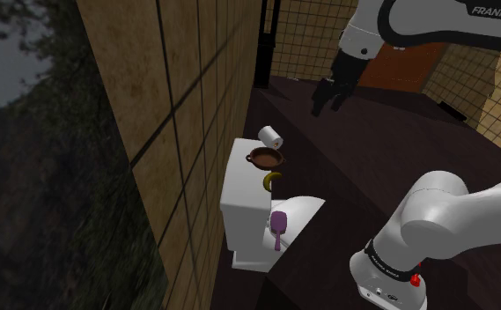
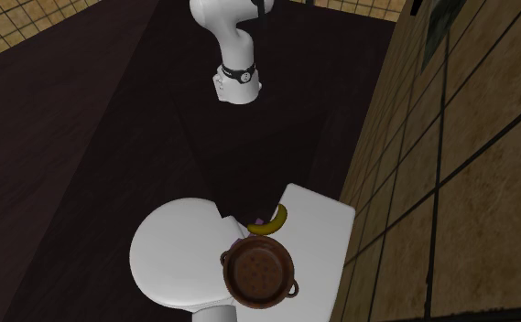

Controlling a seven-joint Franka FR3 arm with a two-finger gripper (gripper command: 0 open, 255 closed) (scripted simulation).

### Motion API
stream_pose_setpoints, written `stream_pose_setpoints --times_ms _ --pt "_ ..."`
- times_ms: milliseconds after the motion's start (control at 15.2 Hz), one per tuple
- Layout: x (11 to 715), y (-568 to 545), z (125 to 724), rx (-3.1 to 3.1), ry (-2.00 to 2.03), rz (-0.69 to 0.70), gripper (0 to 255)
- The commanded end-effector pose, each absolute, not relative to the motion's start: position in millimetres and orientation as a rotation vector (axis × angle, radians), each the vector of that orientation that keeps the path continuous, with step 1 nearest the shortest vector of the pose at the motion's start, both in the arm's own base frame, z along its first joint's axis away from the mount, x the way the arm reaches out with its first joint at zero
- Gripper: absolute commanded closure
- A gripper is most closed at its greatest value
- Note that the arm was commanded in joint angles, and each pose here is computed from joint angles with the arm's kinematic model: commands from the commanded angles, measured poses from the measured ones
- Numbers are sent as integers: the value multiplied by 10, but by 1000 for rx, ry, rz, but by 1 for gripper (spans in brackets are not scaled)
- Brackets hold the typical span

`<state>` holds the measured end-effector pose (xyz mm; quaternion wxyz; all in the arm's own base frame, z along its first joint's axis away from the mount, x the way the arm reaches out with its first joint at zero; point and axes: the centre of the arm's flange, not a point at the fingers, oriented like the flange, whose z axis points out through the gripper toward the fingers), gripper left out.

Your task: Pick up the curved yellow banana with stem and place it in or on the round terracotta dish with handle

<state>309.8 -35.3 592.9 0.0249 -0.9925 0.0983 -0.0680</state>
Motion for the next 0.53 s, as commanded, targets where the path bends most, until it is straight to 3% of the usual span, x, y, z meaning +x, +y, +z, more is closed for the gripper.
stream_pose_setpoints --times_ms 0,462 --pt "3098 -353 5929 -3070 304 -210 0" --pt "3468 -408 5081 -3065 412 -195 0"
